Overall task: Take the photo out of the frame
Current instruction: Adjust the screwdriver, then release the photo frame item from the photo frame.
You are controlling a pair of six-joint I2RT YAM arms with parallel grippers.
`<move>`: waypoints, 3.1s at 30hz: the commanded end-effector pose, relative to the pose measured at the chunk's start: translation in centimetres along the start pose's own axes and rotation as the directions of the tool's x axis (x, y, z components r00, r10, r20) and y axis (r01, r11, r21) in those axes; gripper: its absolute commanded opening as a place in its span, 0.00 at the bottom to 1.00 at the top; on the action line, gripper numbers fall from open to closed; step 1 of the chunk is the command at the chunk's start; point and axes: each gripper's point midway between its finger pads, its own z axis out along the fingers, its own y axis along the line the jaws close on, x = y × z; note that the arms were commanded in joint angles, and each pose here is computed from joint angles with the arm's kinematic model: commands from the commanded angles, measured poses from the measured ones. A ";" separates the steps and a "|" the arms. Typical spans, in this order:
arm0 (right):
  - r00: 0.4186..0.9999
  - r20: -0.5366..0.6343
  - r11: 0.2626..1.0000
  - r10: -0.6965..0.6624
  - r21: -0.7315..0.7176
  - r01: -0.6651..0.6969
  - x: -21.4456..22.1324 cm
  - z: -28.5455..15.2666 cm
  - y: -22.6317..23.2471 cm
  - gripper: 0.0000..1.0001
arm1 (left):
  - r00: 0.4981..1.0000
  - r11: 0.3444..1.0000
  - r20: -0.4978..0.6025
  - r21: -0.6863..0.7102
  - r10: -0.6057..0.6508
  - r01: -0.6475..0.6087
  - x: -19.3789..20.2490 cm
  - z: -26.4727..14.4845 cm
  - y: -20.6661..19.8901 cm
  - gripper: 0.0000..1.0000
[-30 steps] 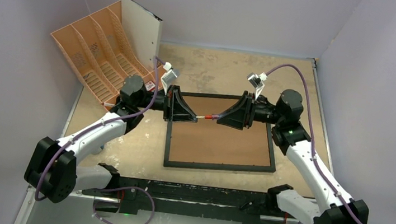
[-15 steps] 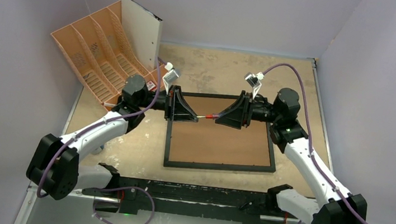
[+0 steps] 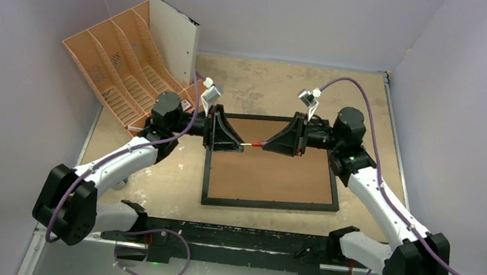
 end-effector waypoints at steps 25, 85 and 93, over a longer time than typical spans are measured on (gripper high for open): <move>0.986 -0.120 0.916 0.116 0.398 -0.059 4.1 2.8 -9.9 0.00 | 0.926 0.430 0.215 -0.837 -0.311 0.339 16.9 -13.3 12.7 0.74; 0.853 -0.233 0.846 0.468 0.396 -0.356 15.4 9.0 -18.1 0.00 | 0.928 0.398 0.066 -0.891 -0.366 0.220 23.5 -13.3 14.1 0.17; 0.830 -0.194 0.815 0.524 0.399 -0.421 15.9 9.6 -18.1 0.00 | 0.935 0.423 0.062 -0.880 -0.349 0.217 23.3 -12.9 14.2 0.09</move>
